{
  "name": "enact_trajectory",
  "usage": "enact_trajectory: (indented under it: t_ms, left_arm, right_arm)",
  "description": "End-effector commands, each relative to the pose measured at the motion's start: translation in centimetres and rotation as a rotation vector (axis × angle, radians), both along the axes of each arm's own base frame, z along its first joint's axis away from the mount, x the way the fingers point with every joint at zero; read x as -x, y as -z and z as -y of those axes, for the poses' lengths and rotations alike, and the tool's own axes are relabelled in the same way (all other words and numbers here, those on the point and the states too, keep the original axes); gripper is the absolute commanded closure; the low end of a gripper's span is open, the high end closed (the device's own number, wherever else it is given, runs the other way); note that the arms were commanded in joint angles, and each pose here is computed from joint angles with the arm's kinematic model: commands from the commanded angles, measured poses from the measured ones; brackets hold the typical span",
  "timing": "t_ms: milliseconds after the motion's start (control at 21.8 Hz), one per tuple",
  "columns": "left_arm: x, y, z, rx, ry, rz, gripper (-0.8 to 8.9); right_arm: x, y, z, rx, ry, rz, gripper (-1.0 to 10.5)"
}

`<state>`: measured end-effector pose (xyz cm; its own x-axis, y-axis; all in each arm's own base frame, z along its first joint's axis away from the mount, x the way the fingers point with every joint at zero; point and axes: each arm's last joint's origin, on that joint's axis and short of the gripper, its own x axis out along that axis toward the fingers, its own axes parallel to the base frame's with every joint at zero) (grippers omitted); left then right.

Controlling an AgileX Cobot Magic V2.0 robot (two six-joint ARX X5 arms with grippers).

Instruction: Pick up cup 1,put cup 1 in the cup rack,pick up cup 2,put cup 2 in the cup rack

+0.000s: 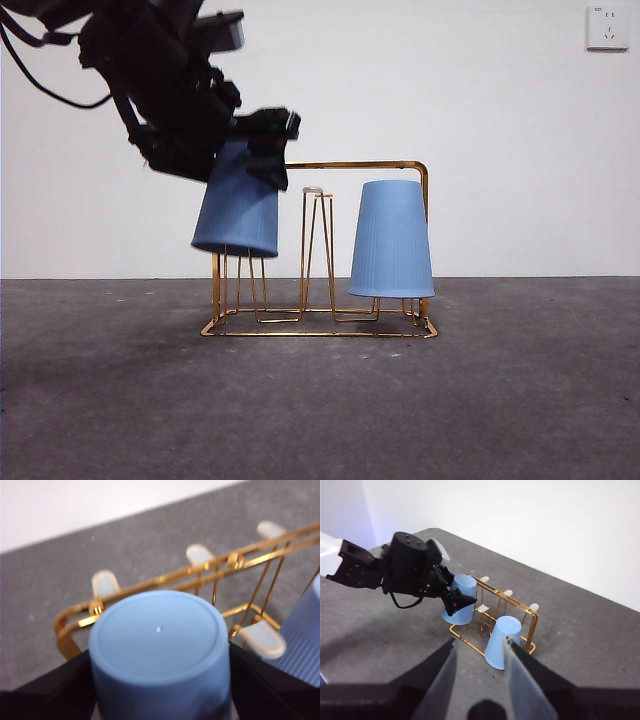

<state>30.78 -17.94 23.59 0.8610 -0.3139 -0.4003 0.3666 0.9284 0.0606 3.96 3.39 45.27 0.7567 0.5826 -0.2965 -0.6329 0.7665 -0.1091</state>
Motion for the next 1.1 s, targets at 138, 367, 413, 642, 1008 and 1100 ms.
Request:
enact_trajectory:
  t_ms: [138,367,413,642,1008,1100]
  left_arm:
    - [-0.2,0.9,0.0,-0.002,-0.009,-0.029,8.20]
    - [-0.2,1.6,0.0,-0.024,-0.010,-0.069,8.20]
    - [-0.2,1.9,0.0,-0.033,-0.010,-0.083,8.20]
    - [-0.3,3.0,0.1,-0.054,-0.014,-0.133,8.20]
    - [0.2,4.0,-0.4,-0.099,-0.032,-0.245,5.66]
    - [0.2,4.0,-0.6,-0.104,-0.035,-0.257,3.69]
  right_arm:
    - [-0.1,0.2,-0.1,0.001,0.005,-0.016,7.9]
    - [-0.1,0.3,0.0,0.006,0.008,-0.020,7.9]
    - [-0.1,0.3,0.0,0.006,0.007,-0.020,7.9]
    - [-0.1,0.3,0.0,0.006,0.007,-0.020,7.9]
    - [-0.1,0.3,-0.1,0.006,0.007,-0.019,7.9]
    - [-0.1,0.3,0.0,0.007,0.007,-0.020,7.9]
